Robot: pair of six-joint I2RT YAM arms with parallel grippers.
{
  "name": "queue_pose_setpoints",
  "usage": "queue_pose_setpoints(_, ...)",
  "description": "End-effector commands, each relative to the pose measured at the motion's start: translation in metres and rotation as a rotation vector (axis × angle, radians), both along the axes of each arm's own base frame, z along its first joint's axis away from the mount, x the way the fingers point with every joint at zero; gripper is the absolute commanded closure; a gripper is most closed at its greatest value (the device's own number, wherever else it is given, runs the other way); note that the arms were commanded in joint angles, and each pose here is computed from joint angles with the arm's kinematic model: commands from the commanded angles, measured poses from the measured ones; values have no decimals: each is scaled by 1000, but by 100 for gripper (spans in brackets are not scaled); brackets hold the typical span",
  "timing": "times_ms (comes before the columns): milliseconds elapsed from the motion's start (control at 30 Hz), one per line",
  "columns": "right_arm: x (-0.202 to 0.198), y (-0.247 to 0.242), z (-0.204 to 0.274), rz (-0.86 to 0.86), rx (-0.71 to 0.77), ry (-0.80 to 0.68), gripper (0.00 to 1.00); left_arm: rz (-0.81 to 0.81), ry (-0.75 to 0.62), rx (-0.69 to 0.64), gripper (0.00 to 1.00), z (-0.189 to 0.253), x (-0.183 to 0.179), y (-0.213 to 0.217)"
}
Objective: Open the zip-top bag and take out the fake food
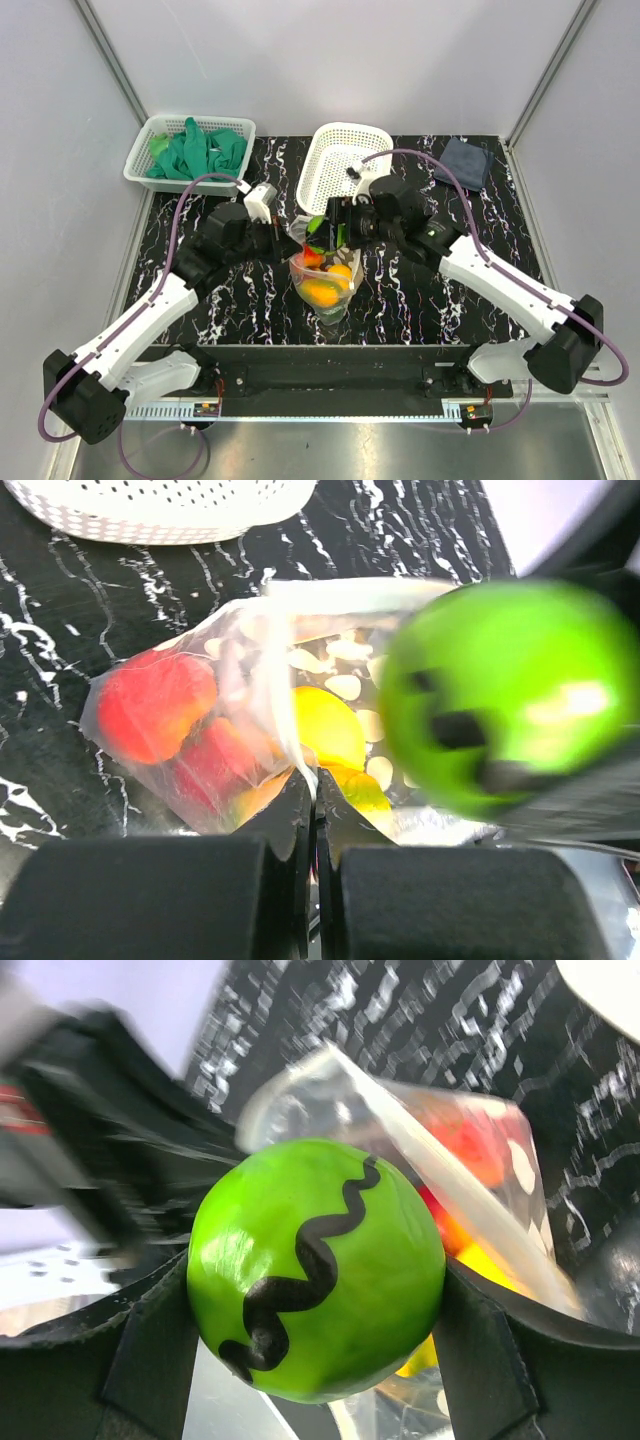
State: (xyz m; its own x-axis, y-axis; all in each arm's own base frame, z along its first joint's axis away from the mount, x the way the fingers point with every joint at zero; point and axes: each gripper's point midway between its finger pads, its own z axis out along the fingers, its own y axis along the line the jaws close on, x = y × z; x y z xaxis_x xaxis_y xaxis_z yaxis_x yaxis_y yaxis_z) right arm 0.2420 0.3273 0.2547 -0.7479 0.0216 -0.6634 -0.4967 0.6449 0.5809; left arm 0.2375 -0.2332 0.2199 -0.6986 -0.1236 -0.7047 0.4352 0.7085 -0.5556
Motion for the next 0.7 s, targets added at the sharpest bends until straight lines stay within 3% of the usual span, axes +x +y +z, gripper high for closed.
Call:
queue_pose_setpoints(0, 2, 10, 73, 16, 139, -104, 58, 46, -48, 3, 100, 11, 9, 6)
queue_pose_setpoints(100, 18, 10, 92, -13, 150, -156, 57, 55, -53, 3, 100, 13, 10, 6)
queue_pose_setpoints(233, 68, -18, 98, -131, 89, -246, 56, 112, -57, 24, 100, 15, 12, 17)
queue_pose_setpoints(367, 141, -60, 58, -317, -112, -289, 56, 133, -55, -6, 100, 18, 8, 20)
queue_pose_setpoints(533, 203, -75, -20, -356, -325, -238, 53, 135, -98, 10, 100, 28, 7, 27)
queue_pose_setpoints(667, 230, -79, -57, -359, -406, -211, 47, 126, -101, -2, 100, 32, 4, 26)
